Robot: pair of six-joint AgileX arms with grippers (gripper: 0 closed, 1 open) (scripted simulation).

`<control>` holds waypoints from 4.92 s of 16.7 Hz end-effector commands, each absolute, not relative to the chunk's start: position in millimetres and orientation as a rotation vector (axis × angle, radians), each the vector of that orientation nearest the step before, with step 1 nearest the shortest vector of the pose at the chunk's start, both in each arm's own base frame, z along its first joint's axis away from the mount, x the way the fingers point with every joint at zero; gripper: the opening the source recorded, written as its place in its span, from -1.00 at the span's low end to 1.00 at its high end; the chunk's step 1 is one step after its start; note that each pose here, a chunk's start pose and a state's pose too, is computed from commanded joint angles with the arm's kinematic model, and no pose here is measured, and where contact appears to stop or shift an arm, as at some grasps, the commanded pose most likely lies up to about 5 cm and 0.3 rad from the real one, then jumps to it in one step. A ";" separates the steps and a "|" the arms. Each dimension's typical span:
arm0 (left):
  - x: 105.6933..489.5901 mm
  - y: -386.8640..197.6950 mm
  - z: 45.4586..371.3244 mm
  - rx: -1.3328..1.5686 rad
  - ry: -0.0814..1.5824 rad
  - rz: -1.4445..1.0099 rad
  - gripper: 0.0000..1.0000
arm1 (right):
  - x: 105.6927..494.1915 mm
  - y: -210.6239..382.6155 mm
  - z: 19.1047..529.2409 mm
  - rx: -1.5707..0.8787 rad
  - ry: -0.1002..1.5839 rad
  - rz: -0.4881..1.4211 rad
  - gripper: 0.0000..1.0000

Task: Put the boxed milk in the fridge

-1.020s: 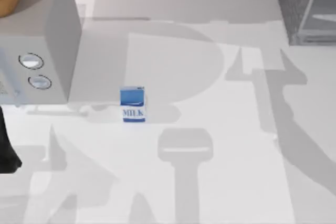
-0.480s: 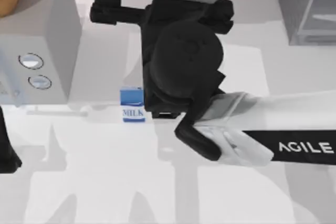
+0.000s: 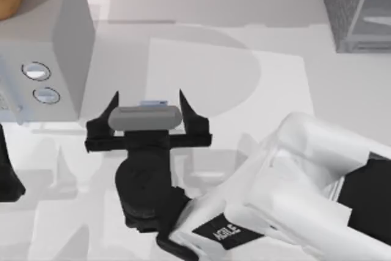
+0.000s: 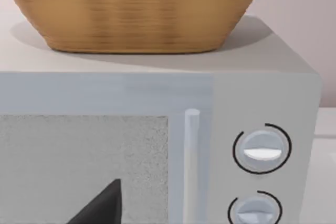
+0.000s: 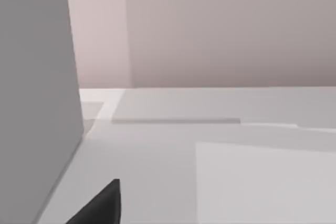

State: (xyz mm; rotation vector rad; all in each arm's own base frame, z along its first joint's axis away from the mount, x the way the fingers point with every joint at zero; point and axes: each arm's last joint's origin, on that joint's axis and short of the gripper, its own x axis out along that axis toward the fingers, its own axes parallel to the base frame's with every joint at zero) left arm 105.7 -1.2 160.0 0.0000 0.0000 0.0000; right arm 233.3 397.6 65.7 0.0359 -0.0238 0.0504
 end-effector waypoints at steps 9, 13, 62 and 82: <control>105.7 -1.2 160.0 0.000 0.000 0.000 1.00 | 222.6 400.8 1.5 0.000 0.000 -0.010 1.00; 105.7 -1.2 160.0 0.000 0.000 0.000 1.00 | 225.7 399.3 1.4 -0.003 0.001 -0.013 1.00; 105.7 -1.2 160.0 0.000 0.000 0.000 1.00 | 272.2 401.4 152.6 0.008 -0.003 -0.009 -1.00; 105.7 -1.2 160.0 0.000 0.000 0.000 1.00 | 161.1 35.5 263.5 0.022 0.003 -0.067 -1.00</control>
